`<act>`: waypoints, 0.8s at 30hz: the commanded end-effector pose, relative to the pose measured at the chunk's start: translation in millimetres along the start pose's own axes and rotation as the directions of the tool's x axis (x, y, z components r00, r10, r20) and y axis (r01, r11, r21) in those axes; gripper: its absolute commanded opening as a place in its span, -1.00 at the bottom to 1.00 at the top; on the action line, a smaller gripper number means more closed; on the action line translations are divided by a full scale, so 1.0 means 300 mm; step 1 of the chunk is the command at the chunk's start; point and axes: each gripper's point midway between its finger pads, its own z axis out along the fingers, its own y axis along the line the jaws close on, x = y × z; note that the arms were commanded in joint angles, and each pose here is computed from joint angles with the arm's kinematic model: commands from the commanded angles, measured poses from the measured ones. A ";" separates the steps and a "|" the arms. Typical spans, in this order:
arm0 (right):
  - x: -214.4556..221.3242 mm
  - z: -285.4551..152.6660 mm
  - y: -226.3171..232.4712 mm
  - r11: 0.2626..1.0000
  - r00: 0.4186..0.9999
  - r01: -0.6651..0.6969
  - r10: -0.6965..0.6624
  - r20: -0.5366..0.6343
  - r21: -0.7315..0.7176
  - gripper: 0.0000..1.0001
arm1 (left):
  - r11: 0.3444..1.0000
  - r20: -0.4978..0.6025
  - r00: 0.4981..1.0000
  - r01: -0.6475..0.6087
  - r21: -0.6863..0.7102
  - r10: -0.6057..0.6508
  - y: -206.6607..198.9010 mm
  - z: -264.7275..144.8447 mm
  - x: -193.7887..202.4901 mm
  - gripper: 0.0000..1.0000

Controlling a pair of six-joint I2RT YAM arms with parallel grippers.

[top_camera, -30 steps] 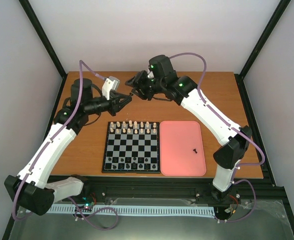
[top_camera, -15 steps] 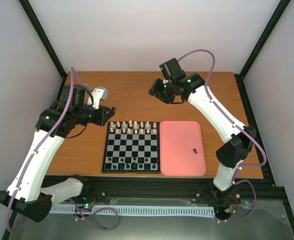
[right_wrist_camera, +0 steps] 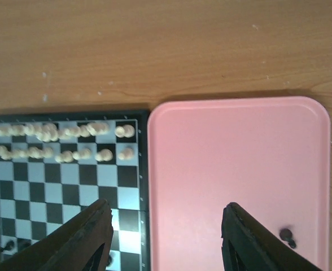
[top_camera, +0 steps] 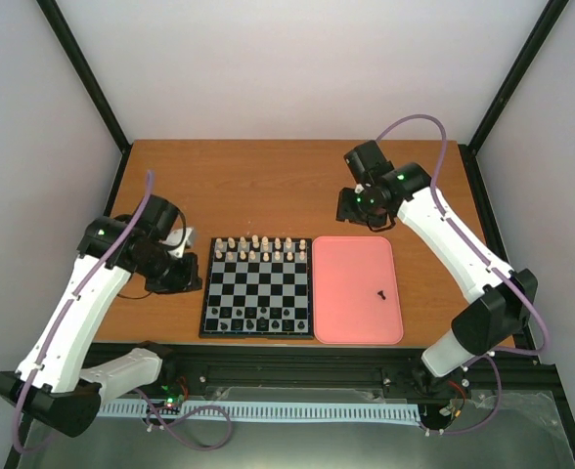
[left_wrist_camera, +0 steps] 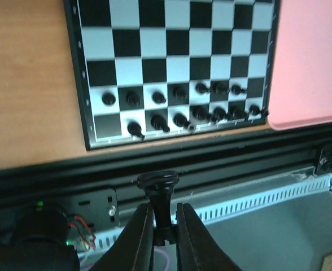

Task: Set up the chess pieces on the board
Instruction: Place the chess piece on the chessboard.

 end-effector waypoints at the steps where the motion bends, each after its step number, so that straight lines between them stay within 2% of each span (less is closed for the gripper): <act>1: 0.030 -0.021 -0.055 0.997 0.997 0.074 -0.073 -0.022 0.030 0.07 | 0.993 -0.151 0.982 0.117 0.002 -0.115 0.015 0.049 0.117 -0.99; 8: 0.039 -0.021 -0.084 0.995 0.994 0.099 -0.098 -0.053 0.025 0.07 | 0.983 -0.244 0.952 0.170 -0.072 -0.182 0.088 0.150 0.208 -0.99; 24: 0.037 0.026 -0.128 0.996 0.992 0.083 -0.084 -0.094 -0.010 0.07 | 0.969 -0.292 0.924 0.239 -0.067 -0.248 0.117 0.371 0.190 -0.99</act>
